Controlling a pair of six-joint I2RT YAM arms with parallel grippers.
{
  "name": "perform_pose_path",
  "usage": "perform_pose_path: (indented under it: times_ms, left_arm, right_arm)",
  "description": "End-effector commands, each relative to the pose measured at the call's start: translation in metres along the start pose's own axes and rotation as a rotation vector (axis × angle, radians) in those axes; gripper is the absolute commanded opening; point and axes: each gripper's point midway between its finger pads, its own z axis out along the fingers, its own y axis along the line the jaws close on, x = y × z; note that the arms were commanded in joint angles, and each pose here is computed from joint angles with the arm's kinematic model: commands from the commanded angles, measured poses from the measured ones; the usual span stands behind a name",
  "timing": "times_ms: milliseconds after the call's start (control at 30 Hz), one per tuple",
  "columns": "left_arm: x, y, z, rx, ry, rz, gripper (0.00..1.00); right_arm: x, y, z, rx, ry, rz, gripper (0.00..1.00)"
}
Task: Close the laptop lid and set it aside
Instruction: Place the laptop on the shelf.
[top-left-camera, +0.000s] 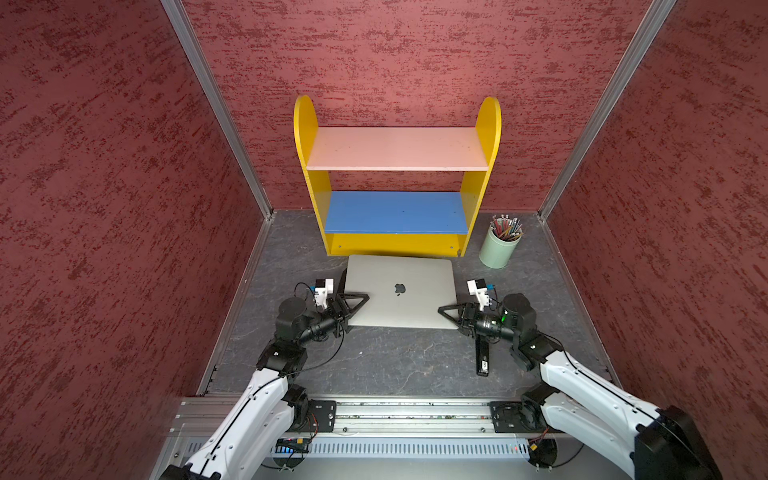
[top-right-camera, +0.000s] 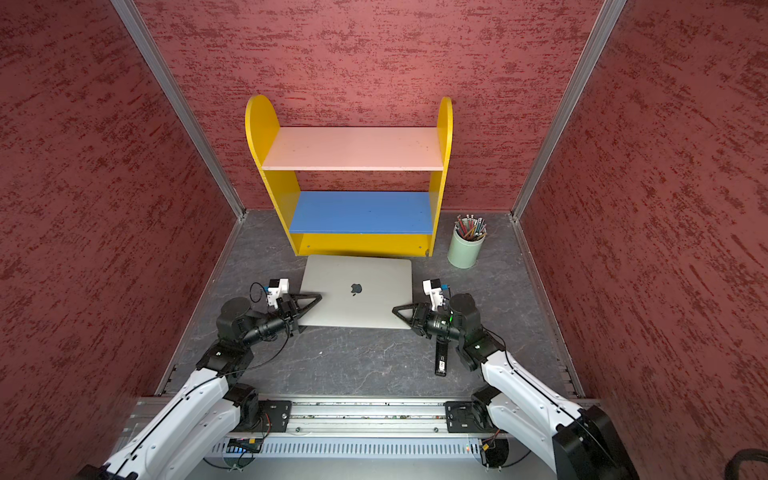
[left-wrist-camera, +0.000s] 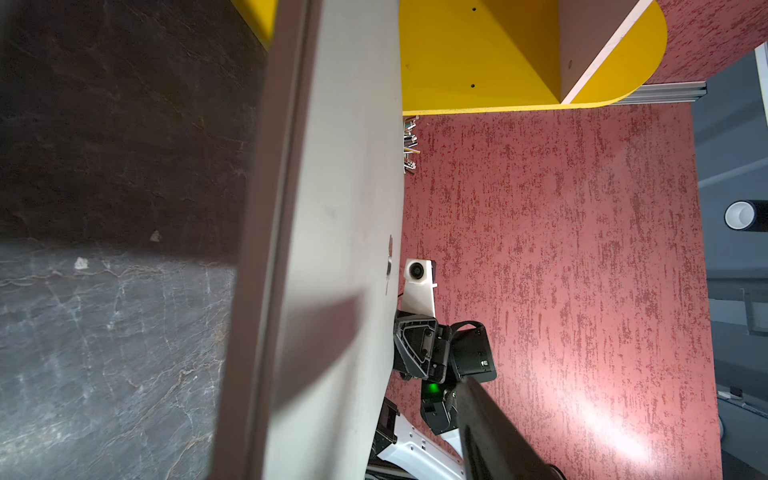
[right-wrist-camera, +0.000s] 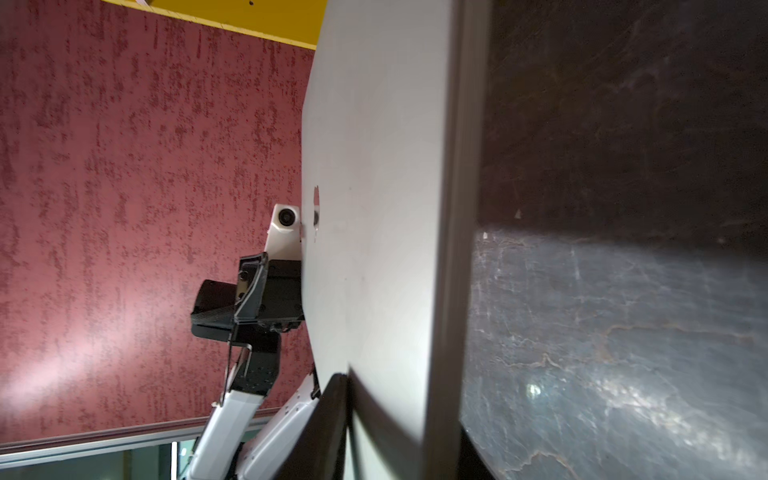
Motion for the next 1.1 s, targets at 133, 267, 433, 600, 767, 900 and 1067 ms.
perform_pose_path:
  times_ms: [133, 267, 433, 600, 767, 900, 1067]
  left_arm:
    - [0.0, -0.033, -0.004, 0.112, 0.001, 0.147, 0.36]
    - [0.0, -0.027, -0.004, 0.093, 0.005, 0.151, 0.54]
    - [-0.001, -0.022, -0.005, 0.08, 0.009, 0.155, 0.62]
    - [-0.001, -0.021, -0.006, 0.073, 0.018, 0.164, 0.65]
    - [0.0, -0.021, -0.005, 0.072, 0.032, 0.177, 0.64]
    - [0.002, -0.027, -0.005, 0.089, 0.047, 0.19, 0.51]
    - [0.003, -0.042, -0.007, 0.109, 0.06, 0.216, 0.33]
  right_arm:
    - [-0.002, 0.029, -0.006, -0.081, -0.012, -0.09, 0.13]
    - [-0.004, 0.038, -0.011, -0.089, -0.019, -0.102, 0.08]
    - [-0.009, 0.048, -0.019, -0.088, -0.04, -0.114, 0.06]
    - [-0.013, 0.054, -0.028, -0.083, -0.05, -0.121, 0.05]
    - [-0.014, 0.055, -0.029, -0.083, -0.048, -0.118, 0.05]
    - [-0.015, 0.056, -0.028, -0.084, -0.04, -0.119, 0.06]
    - [-0.02, 0.065, -0.029, -0.077, -0.04, -0.136, 0.07]
